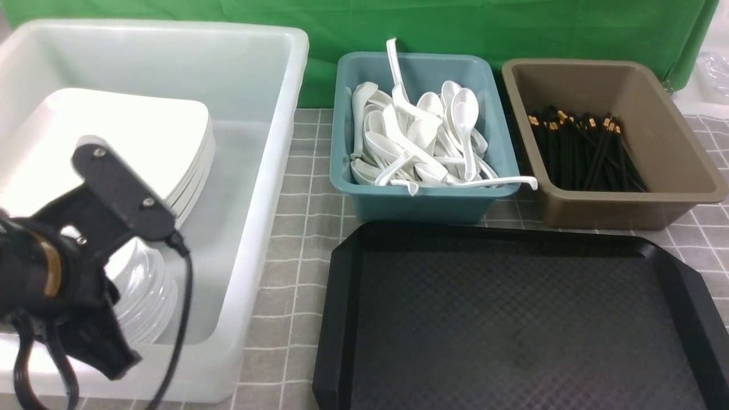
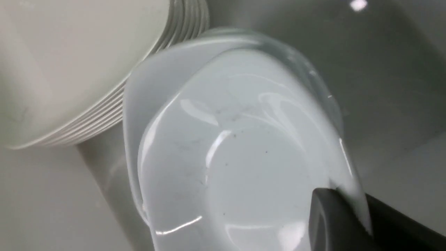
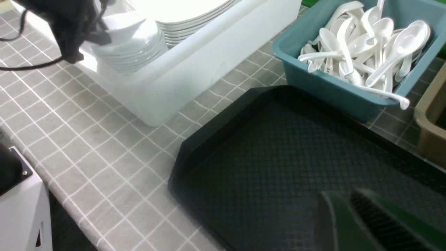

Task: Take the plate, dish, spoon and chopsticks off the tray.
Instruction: Use the left arm to put the small plate into the large storage box on the left

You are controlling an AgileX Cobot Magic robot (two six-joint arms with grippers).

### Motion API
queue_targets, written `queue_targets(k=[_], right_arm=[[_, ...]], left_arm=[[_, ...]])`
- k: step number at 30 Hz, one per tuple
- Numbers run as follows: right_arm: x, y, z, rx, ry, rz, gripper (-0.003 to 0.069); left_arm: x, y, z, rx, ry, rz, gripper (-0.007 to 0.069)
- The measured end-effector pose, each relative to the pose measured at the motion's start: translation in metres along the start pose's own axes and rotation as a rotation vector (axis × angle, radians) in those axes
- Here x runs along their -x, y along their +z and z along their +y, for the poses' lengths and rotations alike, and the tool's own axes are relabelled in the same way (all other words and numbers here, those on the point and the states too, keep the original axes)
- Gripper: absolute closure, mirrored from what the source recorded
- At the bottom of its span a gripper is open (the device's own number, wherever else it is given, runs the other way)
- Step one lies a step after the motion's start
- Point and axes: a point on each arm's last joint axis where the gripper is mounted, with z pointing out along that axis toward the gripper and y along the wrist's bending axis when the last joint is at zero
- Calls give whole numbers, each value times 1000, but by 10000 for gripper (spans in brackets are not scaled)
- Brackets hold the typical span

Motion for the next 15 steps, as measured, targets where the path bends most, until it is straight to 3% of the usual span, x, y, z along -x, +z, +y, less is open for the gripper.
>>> queue_targets(k=[5,15], right_arm=[[0,0,0,2,2,1,568],[0,0,6,67,34,4,566]], left_arm=[[0,3,7,14,-28,-27,545],[5,0,7,14,-17,-100,124]])
